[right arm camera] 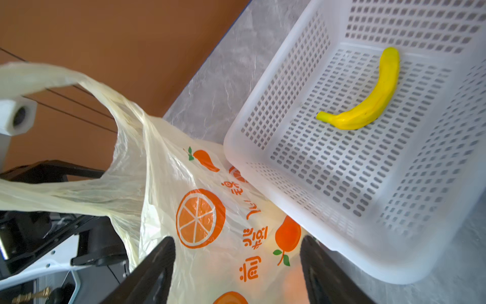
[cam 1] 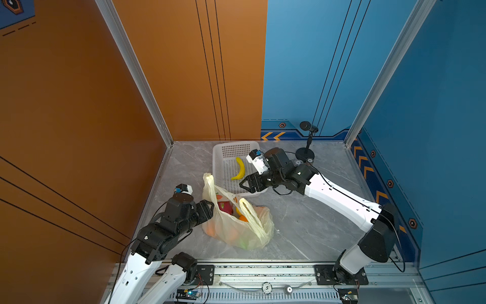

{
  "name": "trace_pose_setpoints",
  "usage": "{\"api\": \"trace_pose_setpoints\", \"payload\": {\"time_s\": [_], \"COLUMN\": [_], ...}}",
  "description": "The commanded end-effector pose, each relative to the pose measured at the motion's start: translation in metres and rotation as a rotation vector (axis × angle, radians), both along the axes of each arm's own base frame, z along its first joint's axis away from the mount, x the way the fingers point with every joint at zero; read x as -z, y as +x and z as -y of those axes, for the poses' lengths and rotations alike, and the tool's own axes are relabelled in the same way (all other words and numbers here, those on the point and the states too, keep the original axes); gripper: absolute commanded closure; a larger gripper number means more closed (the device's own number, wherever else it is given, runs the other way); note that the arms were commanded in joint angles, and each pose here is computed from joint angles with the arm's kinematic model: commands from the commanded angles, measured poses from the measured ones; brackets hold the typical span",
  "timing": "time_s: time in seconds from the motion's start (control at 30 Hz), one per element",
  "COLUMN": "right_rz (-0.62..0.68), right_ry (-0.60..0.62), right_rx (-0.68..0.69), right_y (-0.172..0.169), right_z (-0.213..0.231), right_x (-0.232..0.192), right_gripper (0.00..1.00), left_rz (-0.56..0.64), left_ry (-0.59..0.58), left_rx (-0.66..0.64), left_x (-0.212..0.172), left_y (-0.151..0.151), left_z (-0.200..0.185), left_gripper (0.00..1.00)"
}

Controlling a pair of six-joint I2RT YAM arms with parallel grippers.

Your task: Untie the knot of the plastic bag and take out the fruit

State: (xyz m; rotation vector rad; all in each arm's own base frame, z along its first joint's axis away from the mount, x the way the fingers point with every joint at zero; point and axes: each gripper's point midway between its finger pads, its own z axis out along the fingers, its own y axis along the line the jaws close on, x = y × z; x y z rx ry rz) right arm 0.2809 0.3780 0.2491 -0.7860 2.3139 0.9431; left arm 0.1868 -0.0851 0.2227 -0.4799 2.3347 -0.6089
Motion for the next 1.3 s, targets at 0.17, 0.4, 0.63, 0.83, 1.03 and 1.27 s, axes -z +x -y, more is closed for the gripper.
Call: {"api": "trace_pose_setpoints", "payload": {"time_s": [0.17, 0.4, 0.63, 0.83, 1.03, 1.27], "right_rz": [-0.017, -0.029, -0.021, -0.014, 0.022, 0.046], "right_ry": [-0.061, -0.090, -0.103, -0.150, -0.191, -0.186], "right_rx": [-0.224, -0.275, -0.291, -0.290, -0.176, -0.031], "right_y": [-0.050, -0.066, -0.070, -0.068, -0.048, -0.035], "right_z": [-0.015, -0.026, -0.037, -0.041, -0.036, -0.013], "right_x": [0.011, 0.021, 0.026, 0.040, 0.044, 0.040], "right_gripper": [0.19, 0.19, 0.19, 0.20, 0.58, 1.00], "left_rz": [-0.034, -0.043, -0.049, -0.062, -0.067, -0.056], "left_ry": [-0.059, -0.020, 0.018, 0.046, 0.092, 0.157], "left_rx": [0.024, 0.066, 0.040, 0.021, 0.011, 0.002], "left_x": [0.025, 0.032, 0.039, 0.048, 0.048, 0.037], "left_y": [-0.006, 0.002, 0.006, 0.003, 0.000, -0.004], "left_z": [0.028, 0.047, 0.045, 0.037, 0.026, 0.010], "left_gripper": [0.02, 0.03, 0.06, 0.38, 0.67, 0.96]}}
